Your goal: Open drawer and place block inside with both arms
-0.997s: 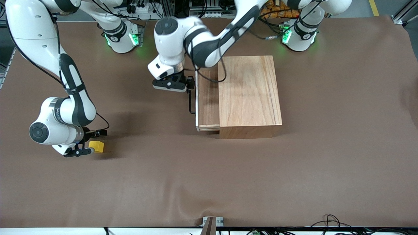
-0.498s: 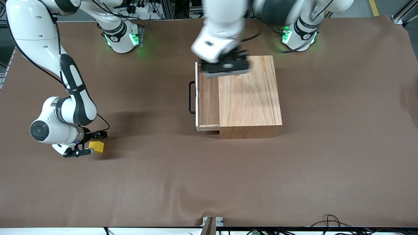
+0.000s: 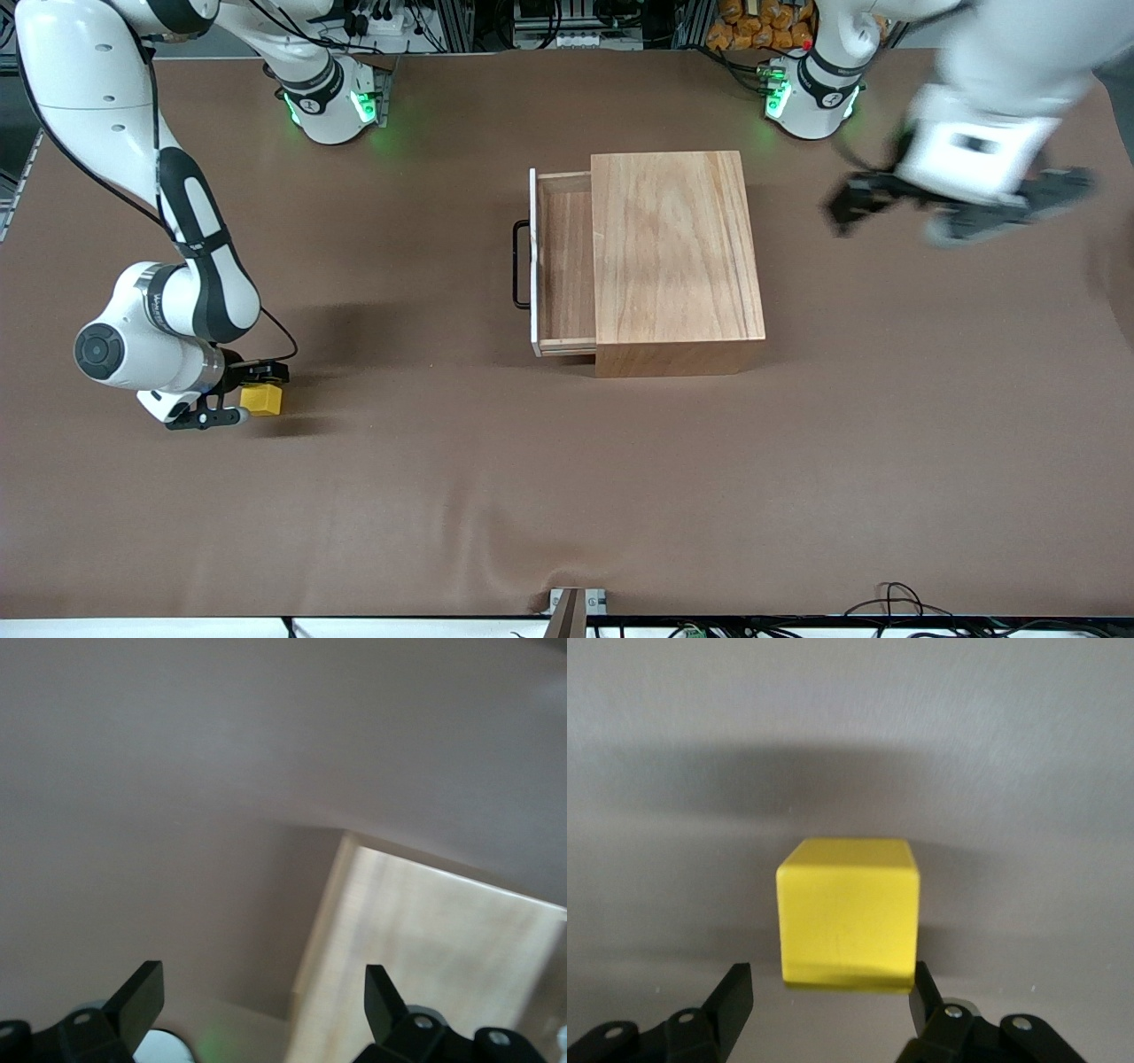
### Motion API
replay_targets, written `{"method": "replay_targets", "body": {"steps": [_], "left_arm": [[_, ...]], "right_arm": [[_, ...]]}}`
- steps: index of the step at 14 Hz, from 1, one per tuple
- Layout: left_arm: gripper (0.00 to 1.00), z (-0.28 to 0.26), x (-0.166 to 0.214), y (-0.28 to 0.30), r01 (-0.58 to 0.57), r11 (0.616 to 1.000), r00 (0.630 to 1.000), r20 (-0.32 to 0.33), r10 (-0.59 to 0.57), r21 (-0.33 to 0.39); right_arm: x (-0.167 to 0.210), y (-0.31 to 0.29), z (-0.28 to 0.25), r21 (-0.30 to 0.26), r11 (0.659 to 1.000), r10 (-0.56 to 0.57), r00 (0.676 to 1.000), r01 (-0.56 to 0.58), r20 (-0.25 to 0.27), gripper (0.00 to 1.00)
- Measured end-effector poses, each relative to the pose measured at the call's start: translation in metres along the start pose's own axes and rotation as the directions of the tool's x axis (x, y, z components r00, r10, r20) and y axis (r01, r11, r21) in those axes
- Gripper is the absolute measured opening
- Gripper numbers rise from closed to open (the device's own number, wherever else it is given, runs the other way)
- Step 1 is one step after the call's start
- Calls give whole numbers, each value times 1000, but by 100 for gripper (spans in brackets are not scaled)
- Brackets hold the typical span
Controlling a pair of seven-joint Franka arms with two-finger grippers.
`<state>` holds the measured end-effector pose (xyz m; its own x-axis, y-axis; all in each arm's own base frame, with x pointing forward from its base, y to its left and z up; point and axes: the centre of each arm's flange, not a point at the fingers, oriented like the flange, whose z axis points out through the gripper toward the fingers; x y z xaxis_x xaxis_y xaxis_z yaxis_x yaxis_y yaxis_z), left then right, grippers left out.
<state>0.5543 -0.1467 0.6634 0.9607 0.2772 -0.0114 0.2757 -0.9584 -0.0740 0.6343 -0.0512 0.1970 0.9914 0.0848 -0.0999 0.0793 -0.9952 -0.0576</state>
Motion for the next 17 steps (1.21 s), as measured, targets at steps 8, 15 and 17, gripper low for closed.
{"method": "replay_targets", "body": {"steps": [8,15,17], "left_arm": [[100,25,47,-163,-160,987,987,11,161,-12],[100,27,-2,-133,-230,973,973,-29,229,-20],[100,27,-7,-119,-247,967,969,-25,246,-60]], "right_arm": [[5,7,-5,-12,998,-61,997,61,-37,81],[14,9,-1,-38,997,-68,992,64,-104,82],[13,9,5,-37,997,-67,993,64,-97,82]]}}
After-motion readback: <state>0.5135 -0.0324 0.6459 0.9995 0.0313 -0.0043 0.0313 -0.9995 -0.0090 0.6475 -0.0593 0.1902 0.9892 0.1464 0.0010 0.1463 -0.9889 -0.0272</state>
